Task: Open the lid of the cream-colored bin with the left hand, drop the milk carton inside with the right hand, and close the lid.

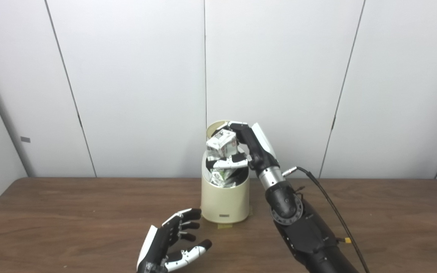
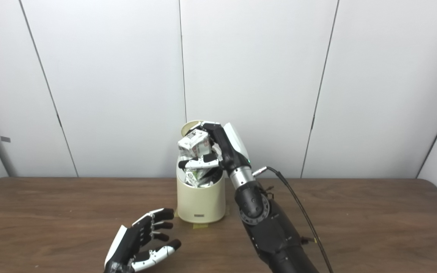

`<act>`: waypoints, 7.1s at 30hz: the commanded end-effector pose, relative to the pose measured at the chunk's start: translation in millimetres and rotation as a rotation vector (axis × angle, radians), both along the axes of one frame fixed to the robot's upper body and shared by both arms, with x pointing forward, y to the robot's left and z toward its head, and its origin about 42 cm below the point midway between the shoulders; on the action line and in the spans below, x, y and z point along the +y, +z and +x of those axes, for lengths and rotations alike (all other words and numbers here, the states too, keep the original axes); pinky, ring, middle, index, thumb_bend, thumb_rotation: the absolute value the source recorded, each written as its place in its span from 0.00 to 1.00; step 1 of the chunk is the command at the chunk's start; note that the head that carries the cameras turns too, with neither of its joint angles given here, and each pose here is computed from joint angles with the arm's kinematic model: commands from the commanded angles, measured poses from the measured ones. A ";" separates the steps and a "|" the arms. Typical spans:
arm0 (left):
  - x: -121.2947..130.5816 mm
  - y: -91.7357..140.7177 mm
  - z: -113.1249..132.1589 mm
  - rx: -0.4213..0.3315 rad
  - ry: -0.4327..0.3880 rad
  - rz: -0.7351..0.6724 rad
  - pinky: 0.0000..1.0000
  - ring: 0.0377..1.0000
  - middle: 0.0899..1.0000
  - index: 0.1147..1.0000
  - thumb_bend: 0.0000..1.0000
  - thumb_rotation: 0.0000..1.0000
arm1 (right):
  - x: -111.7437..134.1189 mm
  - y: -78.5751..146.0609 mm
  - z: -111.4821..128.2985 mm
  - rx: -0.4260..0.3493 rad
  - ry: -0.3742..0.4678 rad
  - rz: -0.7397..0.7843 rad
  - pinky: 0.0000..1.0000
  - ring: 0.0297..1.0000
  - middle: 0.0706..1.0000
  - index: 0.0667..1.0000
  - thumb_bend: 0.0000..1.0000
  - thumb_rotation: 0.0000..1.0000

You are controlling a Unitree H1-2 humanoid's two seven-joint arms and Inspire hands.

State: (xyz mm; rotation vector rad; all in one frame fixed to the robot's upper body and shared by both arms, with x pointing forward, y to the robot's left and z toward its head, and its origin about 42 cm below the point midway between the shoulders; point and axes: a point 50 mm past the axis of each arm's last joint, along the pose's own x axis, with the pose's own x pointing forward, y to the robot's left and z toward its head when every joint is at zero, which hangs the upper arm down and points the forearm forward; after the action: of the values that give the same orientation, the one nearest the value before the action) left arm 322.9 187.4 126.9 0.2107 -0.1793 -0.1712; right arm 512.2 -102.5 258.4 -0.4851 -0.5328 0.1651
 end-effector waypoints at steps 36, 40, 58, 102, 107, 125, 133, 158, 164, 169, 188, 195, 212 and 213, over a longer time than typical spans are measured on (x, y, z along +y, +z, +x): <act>-14.4 13.1 2.4 -0.054 -0.037 -0.076 0.61 0.71 0.76 0.73 0.65 0.18 | 2.9 41.5 23.2 -0.193 -0.015 -0.050 0.29 0.33 0.40 0.49 0.52 0.00; -17.0 14.4 1.9 -0.054 -0.034 -0.075 0.60 0.71 0.76 0.72 0.66 0.19 | 7.4 32.2 21.6 -0.198 -0.046 -0.051 0.29 0.32 0.39 0.49 0.52 0.00; -19.8 18.6 2.1 -0.057 -0.027 -0.092 0.60 0.71 0.75 0.72 0.65 0.15 | 18.6 18.6 22.0 -0.204 -0.097 -0.079 0.28 0.32 0.40 0.49 0.52 0.00; -15.7 19.7 0.9 -0.053 -0.028 -0.068 0.60 0.71 0.75 0.71 0.66 0.15 | 6.3 12.8 21.2 -0.292 -0.119 -0.202 0.50 0.59 0.67 0.65 0.82 0.18; -15.5 19.1 1.8 -0.053 -0.032 -0.069 0.60 0.71 0.75 0.71 0.65 0.15 | 8.0 14.5 17.2 -0.314 -0.116 -0.174 0.46 0.56 0.65 0.65 0.83 0.18; -11.0 15.3 6.0 -0.042 -0.039 -0.071 0.61 0.70 0.74 0.72 0.65 0.15 | -43.0 31.3 -58.0 -0.496 -0.020 0.118 0.33 0.39 0.54 0.60 0.78 0.13; -4.6 14.1 6.0 -0.044 -0.046 -0.066 0.60 0.70 0.75 0.73 0.64 0.15 | -89.5 -8.5 -109.2 -0.337 -0.009 0.294 0.31 0.36 0.45 0.63 0.58 0.01; 23.3 75.2 22.5 -0.291 0.042 0.067 0.76 0.87 0.91 0.93 0.81 0.33 | -155.3 -88.3 -183.6 0.114 0.013 0.349 0.72 0.83 0.90 0.92 0.83 0.48; 20.6 125.5 61.4 -0.324 -0.038 0.124 0.92 1.00 1.00 1.00 0.87 0.32 | -158.5 -91.2 -182.5 0.126 -0.005 0.346 0.71 0.82 0.90 0.92 0.83 0.48; 13.3 160.5 91.0 -0.337 -0.073 0.214 0.92 1.00 1.00 1.00 0.90 0.31 | -159.4 -92.1 -183.1 0.126 -0.010 0.337 0.71 0.82 0.90 0.92 0.83 0.48; -22.1 235.2 155.9 -0.359 -0.058 0.585 0.88 1.00 1.00 1.00 0.93 0.36 | -142.9 -76.6 -192.9 0.115 -0.008 0.333 0.62 0.74 0.86 0.83 0.77 0.47; -27.5 239.9 167.3 -0.342 -0.078 0.630 0.83 0.99 1.00 1.00 0.94 0.35 | -137.6 -74.0 -194.5 0.112 0.000 0.345 0.59 0.72 0.86 0.82 0.77 0.47; -25.1 236.2 167.5 -0.343 -0.123 0.778 1.00 1.00 0.81 0.69 0.94 0.28 | -130.4 -72.7 -193.5 0.121 -0.009 0.362 0.56 0.70 0.83 0.82 0.78 0.47; -24.9 235.9 167.1 -0.341 -0.124 0.779 1.00 1.00 0.81 0.69 0.93 0.27 | -129.9 -72.6 -193.6 0.125 -0.010 0.365 0.56 0.70 0.83 0.82 0.79 0.47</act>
State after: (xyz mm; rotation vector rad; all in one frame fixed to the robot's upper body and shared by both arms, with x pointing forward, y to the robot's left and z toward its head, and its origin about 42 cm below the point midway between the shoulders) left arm 488.8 164.8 328.1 1.0009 -0.3609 -0.3527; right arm 314.0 -235.9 165.8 -0.1231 -0.3514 0.0844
